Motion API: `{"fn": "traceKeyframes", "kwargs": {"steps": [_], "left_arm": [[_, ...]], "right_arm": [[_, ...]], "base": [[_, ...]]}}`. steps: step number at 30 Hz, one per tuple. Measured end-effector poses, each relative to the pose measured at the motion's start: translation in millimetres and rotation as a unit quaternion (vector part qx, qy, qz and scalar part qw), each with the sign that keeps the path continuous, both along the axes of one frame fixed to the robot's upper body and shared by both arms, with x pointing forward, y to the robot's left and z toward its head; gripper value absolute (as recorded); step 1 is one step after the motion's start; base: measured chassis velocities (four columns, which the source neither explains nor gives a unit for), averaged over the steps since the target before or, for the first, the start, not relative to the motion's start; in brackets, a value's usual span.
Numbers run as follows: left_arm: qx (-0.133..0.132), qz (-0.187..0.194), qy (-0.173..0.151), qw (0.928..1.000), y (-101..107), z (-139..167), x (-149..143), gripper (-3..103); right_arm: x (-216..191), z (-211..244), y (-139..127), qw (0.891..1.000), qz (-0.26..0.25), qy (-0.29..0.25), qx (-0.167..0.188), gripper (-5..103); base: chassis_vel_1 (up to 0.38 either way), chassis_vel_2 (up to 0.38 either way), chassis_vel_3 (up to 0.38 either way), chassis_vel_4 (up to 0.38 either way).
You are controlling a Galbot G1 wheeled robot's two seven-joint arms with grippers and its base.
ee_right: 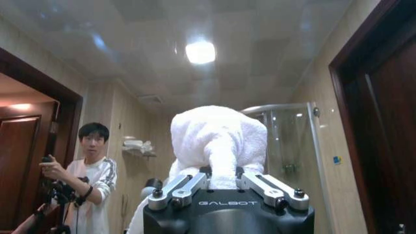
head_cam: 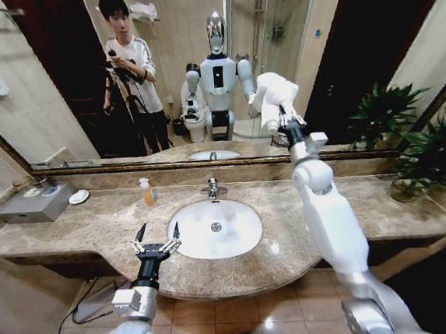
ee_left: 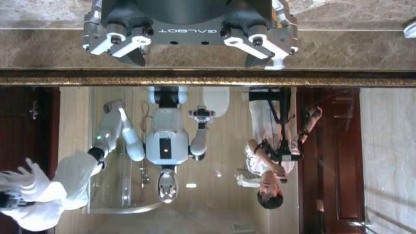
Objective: Pick up the towel from the sink counter and wipe the mirror surface.
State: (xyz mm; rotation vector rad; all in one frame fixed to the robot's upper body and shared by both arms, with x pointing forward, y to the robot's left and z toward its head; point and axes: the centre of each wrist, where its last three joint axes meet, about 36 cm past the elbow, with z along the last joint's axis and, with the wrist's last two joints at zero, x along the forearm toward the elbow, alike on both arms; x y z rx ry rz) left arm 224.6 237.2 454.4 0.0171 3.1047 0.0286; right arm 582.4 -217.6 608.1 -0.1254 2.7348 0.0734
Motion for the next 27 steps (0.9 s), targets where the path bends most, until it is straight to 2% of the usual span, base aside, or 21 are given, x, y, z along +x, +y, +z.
{"fn": "traceKeyframes", "kwargs": {"steps": [7,15,20,23,27], "left_arm": [[0.0,0.0,0.0,1.0,0.0,0.0,0.0,100],[0.0,0.0,0.0,1.0,0.0,0.0,0.0,100],[0.0,0.0,0.0,1.0,0.0,0.0,0.0,100],[0.0,0.0,0.0,1.0,0.0,0.0,0.0,100],[0.0,0.0,0.0,1.0,0.0,0.0,0.0,100]], "right_arm": [[24.0,5.8,6.5,1.0,-0.002,0.008,-0.004,13],[18.4,-38.4,17.9,0.999,0.001,0.053,-0.009,13],[21.9,-45.3,3.7,0.998,-0.019,0.063,-0.004,13],[29.0,-24.9,-14.4,0.998,-0.039,0.046,-0.005,13],[26.1,-9.5,-17.9,0.999,-0.04,0.03,-0.008,13]], "base": [[0.0,0.0,0.0,0.0],[0.0,0.0,0.0,0.0],[0.0,0.0,0.0,0.0],[0.0,0.0,0.0,0.0],[0.0,0.0,0.0,0.0]]}}
